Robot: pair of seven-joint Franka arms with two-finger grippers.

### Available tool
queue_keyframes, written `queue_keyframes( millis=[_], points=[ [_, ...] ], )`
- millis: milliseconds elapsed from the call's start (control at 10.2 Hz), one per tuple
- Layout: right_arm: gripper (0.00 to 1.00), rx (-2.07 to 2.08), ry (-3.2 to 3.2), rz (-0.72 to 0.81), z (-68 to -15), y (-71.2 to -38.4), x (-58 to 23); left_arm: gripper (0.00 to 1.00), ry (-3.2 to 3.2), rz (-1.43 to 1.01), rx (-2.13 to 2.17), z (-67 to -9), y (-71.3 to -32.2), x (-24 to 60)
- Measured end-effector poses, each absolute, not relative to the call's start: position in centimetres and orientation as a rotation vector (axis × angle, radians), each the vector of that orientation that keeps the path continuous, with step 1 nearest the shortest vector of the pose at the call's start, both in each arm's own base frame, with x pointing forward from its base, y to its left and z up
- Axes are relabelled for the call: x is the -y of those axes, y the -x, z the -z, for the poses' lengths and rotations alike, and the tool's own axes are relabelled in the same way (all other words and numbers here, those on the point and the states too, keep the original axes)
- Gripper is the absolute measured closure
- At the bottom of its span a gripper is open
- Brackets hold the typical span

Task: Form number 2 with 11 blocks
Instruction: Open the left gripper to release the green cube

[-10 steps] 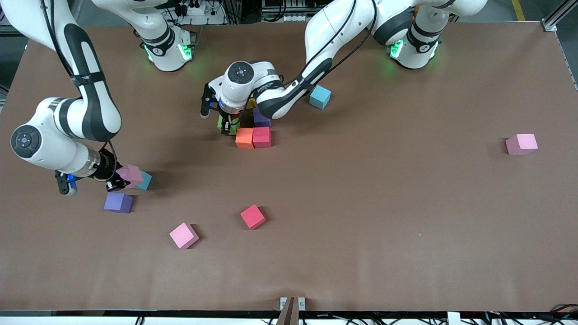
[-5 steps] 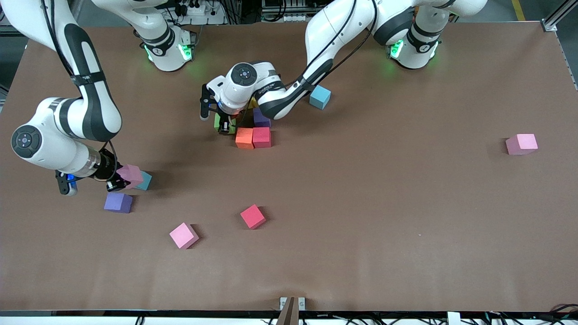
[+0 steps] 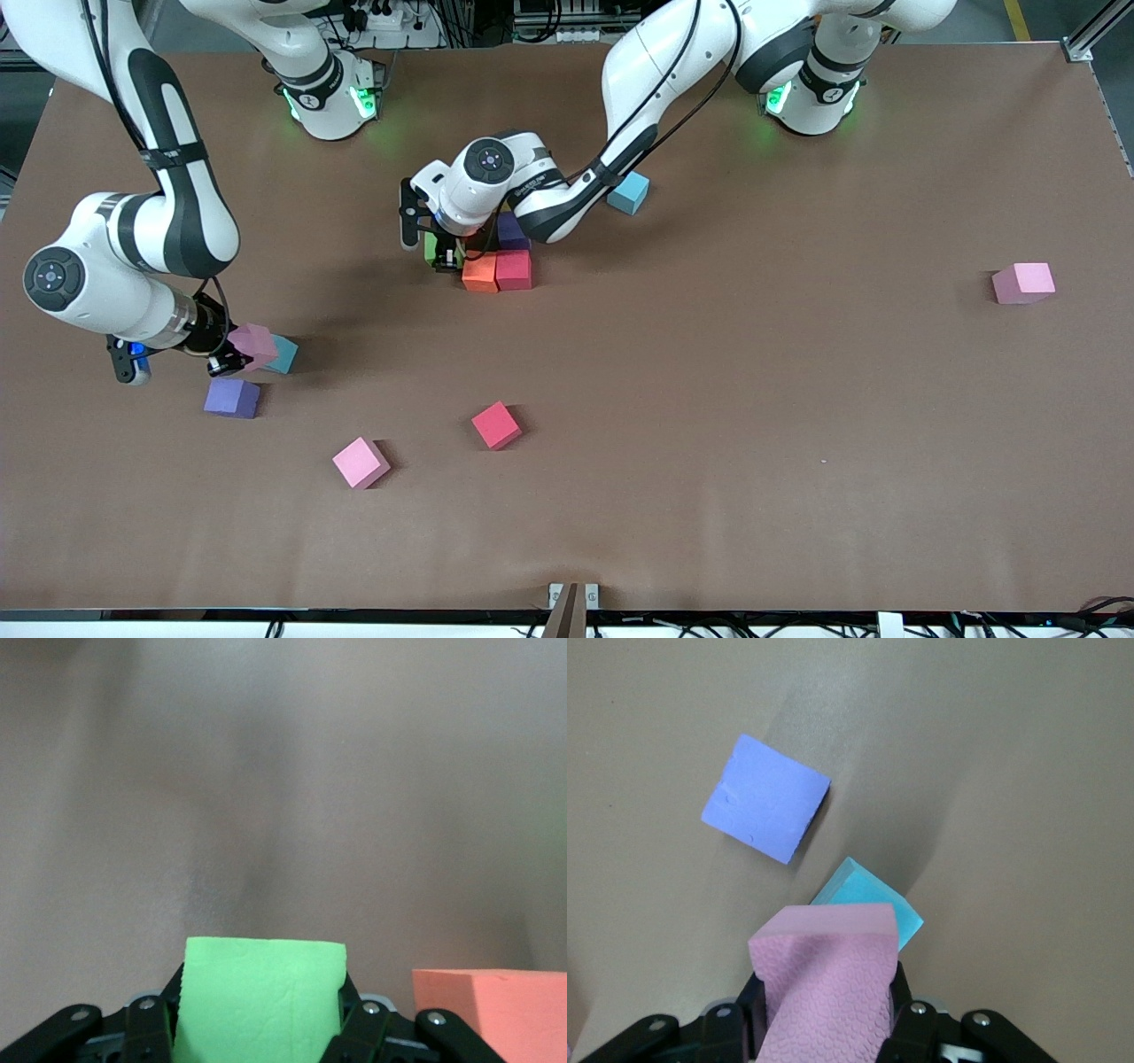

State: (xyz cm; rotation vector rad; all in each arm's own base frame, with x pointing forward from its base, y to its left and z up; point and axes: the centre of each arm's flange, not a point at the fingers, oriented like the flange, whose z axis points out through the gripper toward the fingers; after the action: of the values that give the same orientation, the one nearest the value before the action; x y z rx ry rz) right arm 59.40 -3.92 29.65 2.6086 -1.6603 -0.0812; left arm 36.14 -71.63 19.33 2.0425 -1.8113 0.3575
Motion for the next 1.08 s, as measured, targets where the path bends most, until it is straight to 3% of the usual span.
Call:
queue_keyframes(
  millis=[1076],
  points=[
    [0.45,1.504,-2.648,0.051,-28.4,-60.8,3.2,0.39,-1.916,-0.467,1.964,-19.4,-37.4,71.2]
  ],
)
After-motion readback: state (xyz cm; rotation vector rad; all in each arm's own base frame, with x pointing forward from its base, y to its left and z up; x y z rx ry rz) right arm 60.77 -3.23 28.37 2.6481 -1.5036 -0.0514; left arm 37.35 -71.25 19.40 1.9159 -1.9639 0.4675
